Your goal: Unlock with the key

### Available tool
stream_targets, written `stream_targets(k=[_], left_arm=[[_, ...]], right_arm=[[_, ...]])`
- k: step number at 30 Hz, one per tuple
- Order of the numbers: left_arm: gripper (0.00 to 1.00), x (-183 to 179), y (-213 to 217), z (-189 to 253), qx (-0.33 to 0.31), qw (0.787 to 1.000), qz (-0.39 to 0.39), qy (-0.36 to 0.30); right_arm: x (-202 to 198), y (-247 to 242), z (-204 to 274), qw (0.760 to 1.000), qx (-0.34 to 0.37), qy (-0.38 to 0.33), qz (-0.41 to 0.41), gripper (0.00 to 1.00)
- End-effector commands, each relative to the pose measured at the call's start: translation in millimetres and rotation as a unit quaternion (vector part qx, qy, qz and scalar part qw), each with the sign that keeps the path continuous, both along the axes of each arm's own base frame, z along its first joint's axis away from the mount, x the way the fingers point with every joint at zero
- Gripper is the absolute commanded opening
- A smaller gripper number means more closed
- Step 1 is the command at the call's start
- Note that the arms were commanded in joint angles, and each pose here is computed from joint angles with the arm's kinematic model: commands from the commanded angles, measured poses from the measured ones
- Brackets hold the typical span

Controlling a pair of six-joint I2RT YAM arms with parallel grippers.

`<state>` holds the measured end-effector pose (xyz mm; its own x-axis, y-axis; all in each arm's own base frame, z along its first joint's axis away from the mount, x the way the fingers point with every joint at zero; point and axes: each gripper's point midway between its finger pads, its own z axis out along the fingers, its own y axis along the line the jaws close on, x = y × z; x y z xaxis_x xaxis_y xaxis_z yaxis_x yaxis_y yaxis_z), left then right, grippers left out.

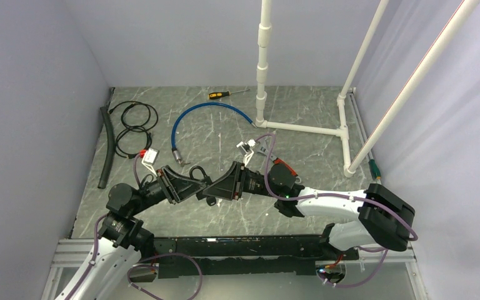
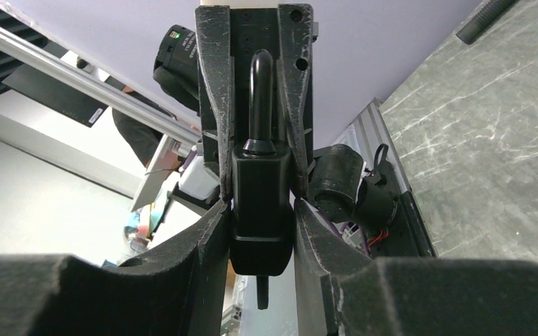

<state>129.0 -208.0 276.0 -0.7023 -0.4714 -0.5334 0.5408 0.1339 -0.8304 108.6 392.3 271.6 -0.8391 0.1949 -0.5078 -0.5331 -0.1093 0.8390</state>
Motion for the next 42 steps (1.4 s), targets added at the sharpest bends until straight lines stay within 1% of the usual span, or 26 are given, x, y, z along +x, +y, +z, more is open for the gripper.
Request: stream_targets(k=[1,3,9,11,12,14,16,21,26,32,35,38,40,42], left_arm=[[0.14,-2.8,0.8,5.4,0.014,1.000,0.000,-0.016],[0.00,-0.7,1.9,3.7,0.022,1.000,0.007,-0.008],[0.00,6.2,9.0,-5.4,0.043,0.998,0.043,0.021],[0.00,8.0,12.6,-6.2,0.043,0.997,0.058,0.022],[0.00,8.3,13.8,-5.6,0.041,0.997,0.063,0.022],[0.00,9.2,15.7,-6.3,0.038,0.996,0.071,0.024],[0.00,9.7,16.6,-5.8,0.035,0.996,0.075,0.026],[0.00,12.7,17.6,-7.6,0.030,0.996,0.082,0.035],[0.00,15.0,18.9,-9.6,0.030,0.994,0.090,0.045],[0.00,20.6,23.4,-17.0,0.029,0.991,0.112,0.073],[0.00,21.8,22.9,-18.3,0.024,0.990,0.113,0.076],[0.00,22.0,18.3,-17.6,0.019,0.992,0.098,0.073],[0.00,23.2,15.9,-19.8,0.020,0.992,0.093,0.078],[0.00,24.5,14.0,-21.7,0.020,0.992,0.089,0.085]], right_arm=[[0.9,-6.4,66.3,0.994,0.095,-0.053,-0.007,0.00],[1.2,-6.3,65.3,0.994,0.091,-0.052,-0.006,0.00],[11.4,-7.9,54.0,0.997,0.047,-0.053,-0.029,0.00],[15.7,-9.5,49.3,0.997,0.024,-0.058,-0.044,0.16],[17.9,-10.7,47.8,0.997,0.014,-0.062,-0.051,0.28],[19.1,-13.2,46.0,0.996,0.003,-0.067,-0.060,0.44],[19.8,-16.3,44.7,0.995,-0.004,-0.070,-0.067,0.52],[19.0,-20.3,32.6,0.995,-0.019,-0.067,-0.070,0.62],[17.5,-28.5,19.6,0.993,-0.036,-0.074,-0.079,0.66],[20.1,-48.3,7.6,0.989,-0.052,-0.075,-0.117,0.66],[19.6,-55.9,1.4,0.988,-0.058,-0.071,-0.127,0.66],[19.2,-57.0,-9.7,0.989,-0.068,-0.042,-0.127,0.65],[18.8,-53.4,-18.4,0.989,-0.087,-0.015,-0.119,0.64],[18.7,-48.7,-25.4,0.988,-0.105,-0.009,-0.110,0.62]])
